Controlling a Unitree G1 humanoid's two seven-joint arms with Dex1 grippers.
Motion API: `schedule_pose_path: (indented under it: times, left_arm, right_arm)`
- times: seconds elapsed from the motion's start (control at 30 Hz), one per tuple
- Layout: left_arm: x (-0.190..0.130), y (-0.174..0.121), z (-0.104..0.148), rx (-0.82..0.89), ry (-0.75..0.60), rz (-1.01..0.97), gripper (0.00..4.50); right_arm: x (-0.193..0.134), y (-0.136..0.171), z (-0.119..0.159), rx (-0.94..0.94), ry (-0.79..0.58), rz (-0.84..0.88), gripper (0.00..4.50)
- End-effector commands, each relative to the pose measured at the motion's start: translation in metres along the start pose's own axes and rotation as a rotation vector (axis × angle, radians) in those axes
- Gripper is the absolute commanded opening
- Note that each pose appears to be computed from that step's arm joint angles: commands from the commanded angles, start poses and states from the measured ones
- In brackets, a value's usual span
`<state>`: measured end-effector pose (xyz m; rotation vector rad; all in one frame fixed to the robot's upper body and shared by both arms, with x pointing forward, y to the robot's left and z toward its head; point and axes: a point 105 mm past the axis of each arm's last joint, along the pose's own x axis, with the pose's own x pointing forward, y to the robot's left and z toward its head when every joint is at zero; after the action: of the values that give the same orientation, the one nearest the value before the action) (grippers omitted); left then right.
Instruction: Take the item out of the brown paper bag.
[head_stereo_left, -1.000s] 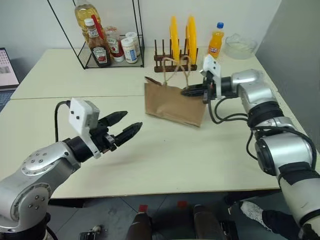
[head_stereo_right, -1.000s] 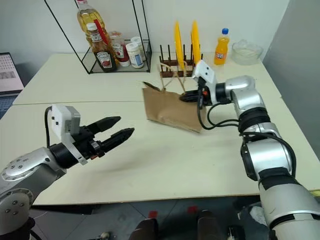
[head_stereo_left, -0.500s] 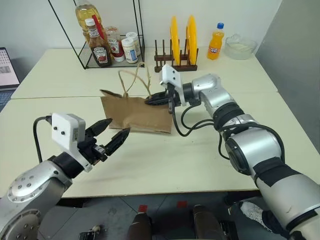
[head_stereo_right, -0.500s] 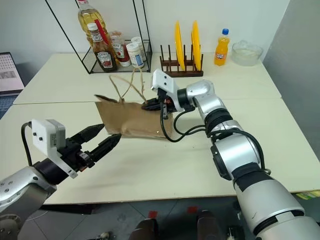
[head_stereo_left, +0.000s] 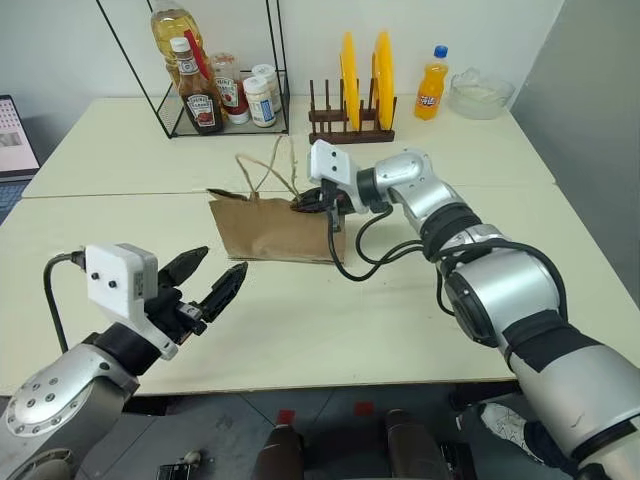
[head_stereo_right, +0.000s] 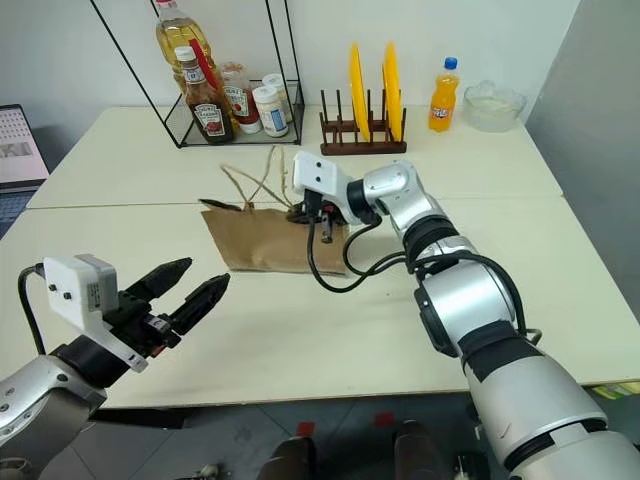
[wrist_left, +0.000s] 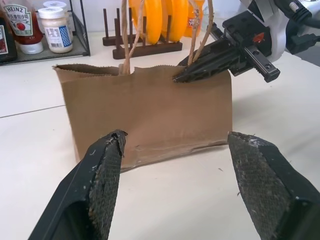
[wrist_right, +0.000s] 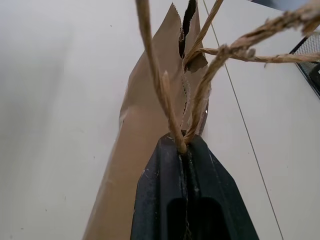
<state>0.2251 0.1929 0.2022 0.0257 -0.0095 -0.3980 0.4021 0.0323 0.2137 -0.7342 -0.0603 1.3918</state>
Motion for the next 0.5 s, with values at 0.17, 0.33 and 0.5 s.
schedule_pose_path:
  times: [0.17, 0.33, 0.5]
  left_arm:
    - [0.01, 0.005, 0.015, 0.063, -0.07, 0.021, 3.44]
    - [0.013, 0.004, 0.015, 0.056, -0.068, -0.007, 3.44]
    - [0.018, 0.005, 0.015, 0.052, -0.062, -0.049, 3.44]
  right_arm:
    - [0.005, -0.003, 0.005, -0.065, 0.005, -0.042, 0.04]
    - [-0.005, -0.008, 0.004, -0.053, -0.004, -0.052, 1.38]
    - [-0.03, -0.015, 0.001, -0.022, -0.014, -0.037, 3.11]
